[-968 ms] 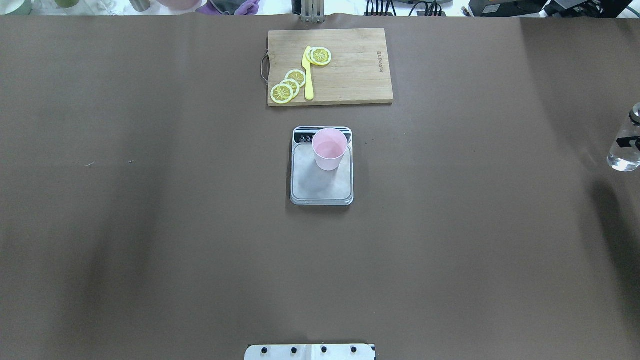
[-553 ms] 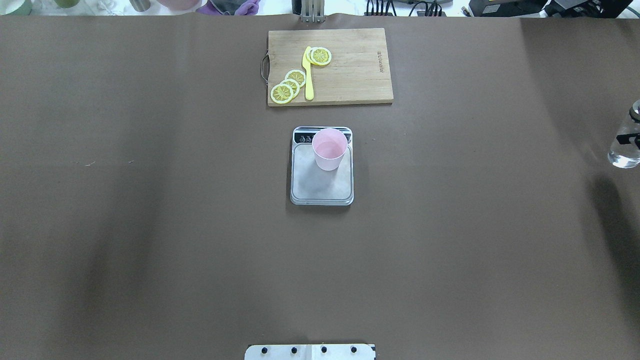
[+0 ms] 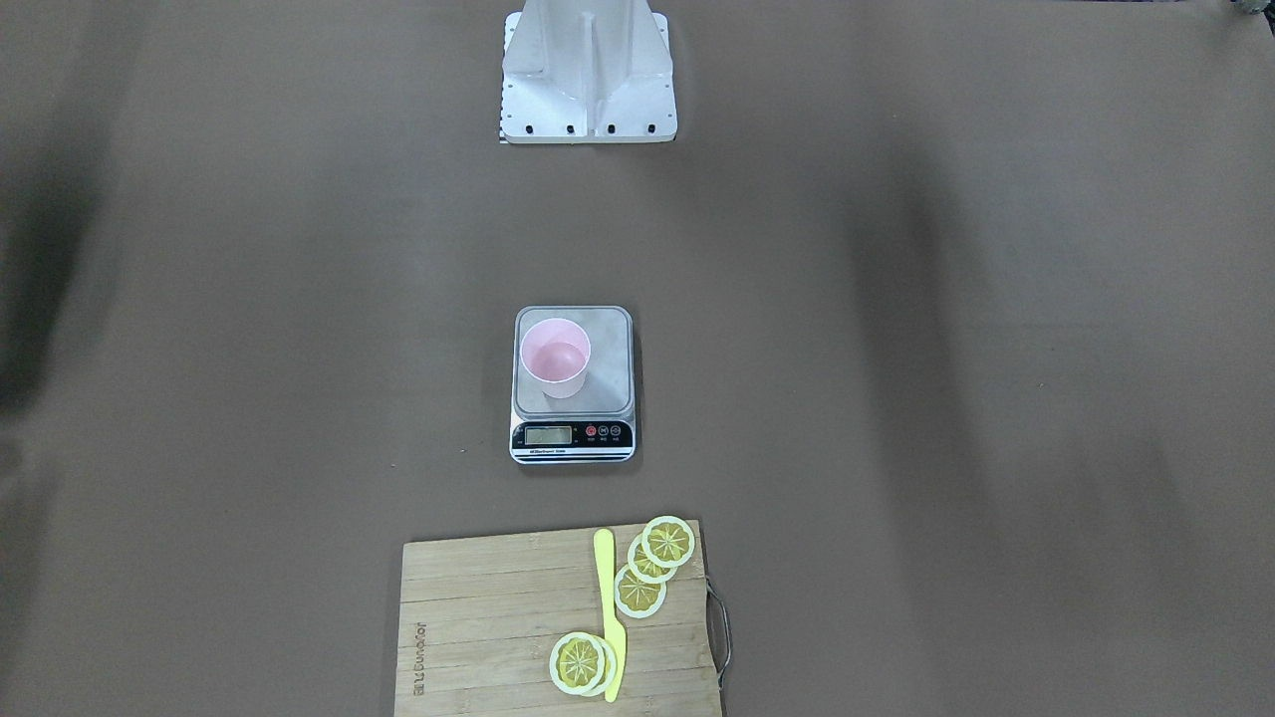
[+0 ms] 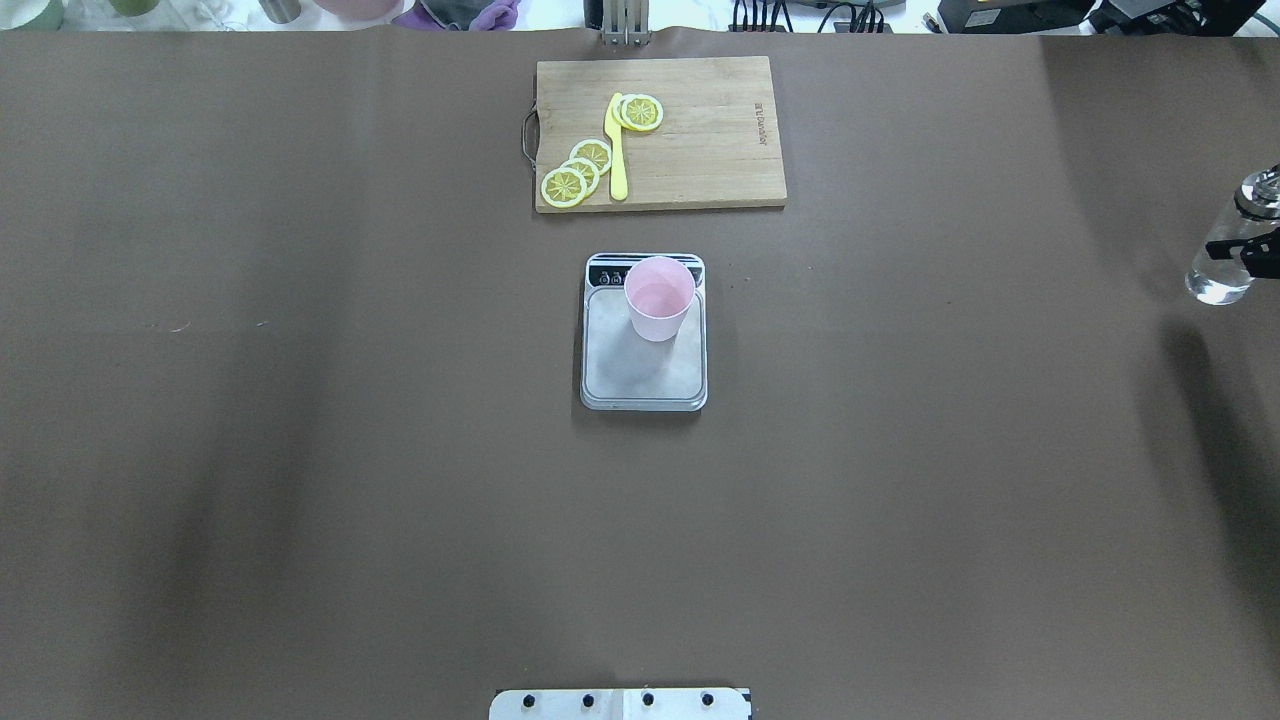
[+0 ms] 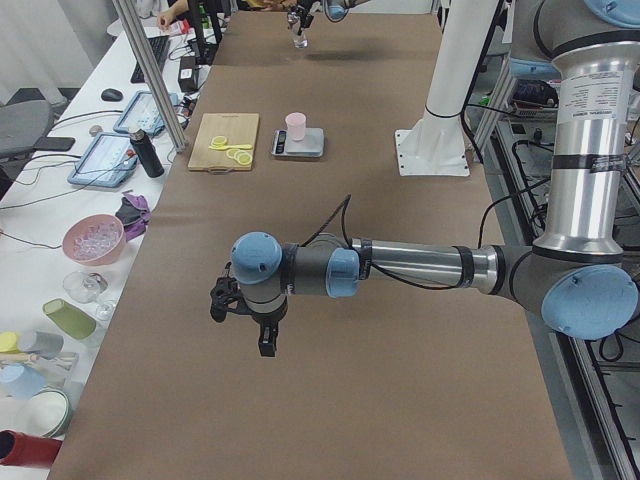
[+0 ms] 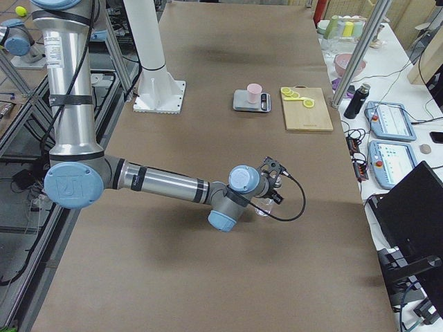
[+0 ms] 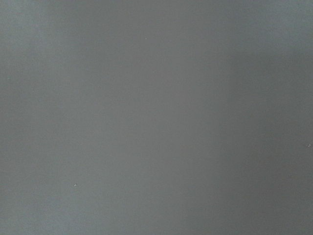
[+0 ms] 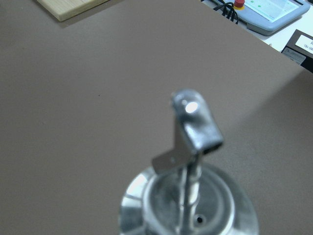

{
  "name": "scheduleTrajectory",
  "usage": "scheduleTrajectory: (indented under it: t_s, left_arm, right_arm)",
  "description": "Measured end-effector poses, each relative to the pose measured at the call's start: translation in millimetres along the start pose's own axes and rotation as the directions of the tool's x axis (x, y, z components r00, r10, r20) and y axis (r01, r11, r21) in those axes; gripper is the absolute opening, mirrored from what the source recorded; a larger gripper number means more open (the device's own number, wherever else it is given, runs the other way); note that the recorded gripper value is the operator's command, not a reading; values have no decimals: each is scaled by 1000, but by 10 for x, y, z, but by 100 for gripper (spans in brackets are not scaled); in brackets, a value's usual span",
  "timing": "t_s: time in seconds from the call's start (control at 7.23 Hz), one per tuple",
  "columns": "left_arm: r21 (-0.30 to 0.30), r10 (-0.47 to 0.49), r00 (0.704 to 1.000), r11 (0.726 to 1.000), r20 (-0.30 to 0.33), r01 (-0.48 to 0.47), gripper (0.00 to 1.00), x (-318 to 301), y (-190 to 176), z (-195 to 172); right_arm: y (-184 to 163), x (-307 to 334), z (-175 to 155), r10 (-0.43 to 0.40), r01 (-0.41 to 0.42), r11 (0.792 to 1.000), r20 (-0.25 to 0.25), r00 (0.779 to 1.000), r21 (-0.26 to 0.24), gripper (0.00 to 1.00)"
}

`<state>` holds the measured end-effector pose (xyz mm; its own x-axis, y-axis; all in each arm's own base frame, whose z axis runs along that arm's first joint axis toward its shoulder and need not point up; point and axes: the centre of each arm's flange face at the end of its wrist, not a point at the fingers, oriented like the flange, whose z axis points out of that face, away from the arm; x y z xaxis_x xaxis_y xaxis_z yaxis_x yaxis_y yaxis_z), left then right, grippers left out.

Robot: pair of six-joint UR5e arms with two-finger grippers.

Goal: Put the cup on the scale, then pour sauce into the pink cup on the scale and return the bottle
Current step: 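Lower the glass bottle back to its original spot with the right gripper, then hold the glass bottle steady on the table with the right gripper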

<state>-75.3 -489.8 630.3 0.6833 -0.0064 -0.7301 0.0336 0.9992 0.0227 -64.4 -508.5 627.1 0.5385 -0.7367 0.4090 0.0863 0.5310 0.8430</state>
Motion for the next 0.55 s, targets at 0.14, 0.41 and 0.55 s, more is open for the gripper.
scheduleTrajectory:
  t_s: [0.14,0.41,0.55]
  left_arm:
    - [-1,-2,1000,1000,0,2,100,-7,3,6]
    - [-3,-4,1000,1000,0,4,100,-17,11,16]
    - [-4,-4,1000,1000,0,4,100,-20,14,18]
  right_arm:
    - [-36,-74,53,-3,3,1000,16,1000,13,15]
    - [-87,-195,144,-21,19,999,42,999,31,15]
    - [-100,-246,178,-32,30,999,52,998,40,15]
